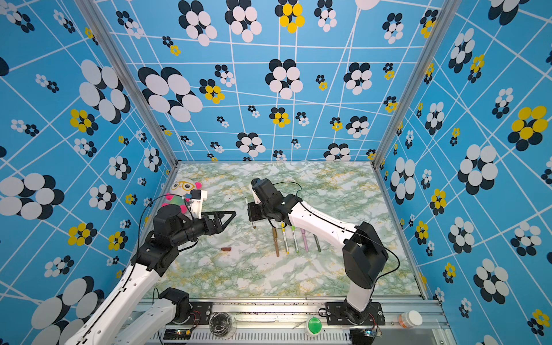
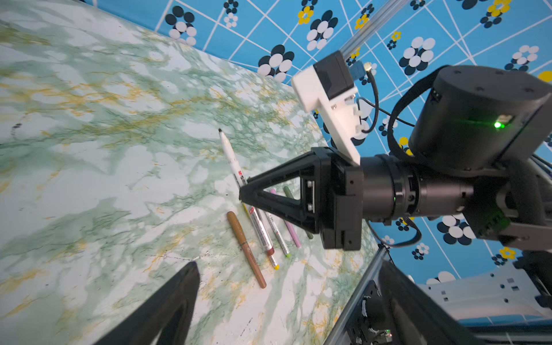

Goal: Insert the pens into the pen caps
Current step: 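Lift the white pen with the right gripper toward the left gripper, then close the left gripper on the white pen held by the right gripper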

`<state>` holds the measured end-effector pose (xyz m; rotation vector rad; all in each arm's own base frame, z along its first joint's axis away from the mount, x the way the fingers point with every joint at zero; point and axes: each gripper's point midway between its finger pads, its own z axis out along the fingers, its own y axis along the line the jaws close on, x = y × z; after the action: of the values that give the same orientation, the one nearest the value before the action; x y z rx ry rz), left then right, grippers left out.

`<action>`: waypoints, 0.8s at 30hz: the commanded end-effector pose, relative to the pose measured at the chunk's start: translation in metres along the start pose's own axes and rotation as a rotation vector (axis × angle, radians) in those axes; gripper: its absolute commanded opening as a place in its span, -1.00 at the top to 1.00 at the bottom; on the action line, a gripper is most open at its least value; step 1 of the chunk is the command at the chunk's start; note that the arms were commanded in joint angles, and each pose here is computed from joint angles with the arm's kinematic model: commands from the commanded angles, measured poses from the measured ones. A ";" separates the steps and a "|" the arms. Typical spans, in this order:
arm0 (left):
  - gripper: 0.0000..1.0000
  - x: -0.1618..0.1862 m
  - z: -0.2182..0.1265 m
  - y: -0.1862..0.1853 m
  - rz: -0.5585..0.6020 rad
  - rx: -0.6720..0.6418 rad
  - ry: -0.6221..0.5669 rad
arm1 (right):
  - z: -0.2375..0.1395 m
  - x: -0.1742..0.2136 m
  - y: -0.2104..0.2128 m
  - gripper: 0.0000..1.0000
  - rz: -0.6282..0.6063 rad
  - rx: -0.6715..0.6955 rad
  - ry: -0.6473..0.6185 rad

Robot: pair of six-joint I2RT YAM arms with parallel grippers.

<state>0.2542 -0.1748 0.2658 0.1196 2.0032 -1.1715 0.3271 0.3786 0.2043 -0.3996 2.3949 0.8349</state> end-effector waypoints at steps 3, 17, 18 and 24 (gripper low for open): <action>-0.78 0.002 0.002 -0.020 0.002 0.119 0.043 | -0.027 -0.034 0.022 1.00 0.120 -0.126 -0.103; -0.52 0.008 0.026 -0.014 -0.051 0.119 0.063 | -0.043 -0.040 0.059 1.00 0.142 -0.318 -0.100; -0.52 0.008 0.027 -0.012 -0.058 0.110 0.060 | -0.045 -0.040 0.062 1.00 0.140 -0.327 -0.103; -0.45 0.002 0.029 -0.004 -0.075 0.068 0.022 | -0.051 -0.038 0.071 1.00 0.128 -0.360 -0.101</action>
<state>0.2628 -0.2019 0.2580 0.1188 2.0302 -1.3096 0.3165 0.4008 0.2710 -0.3019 2.2553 1.2499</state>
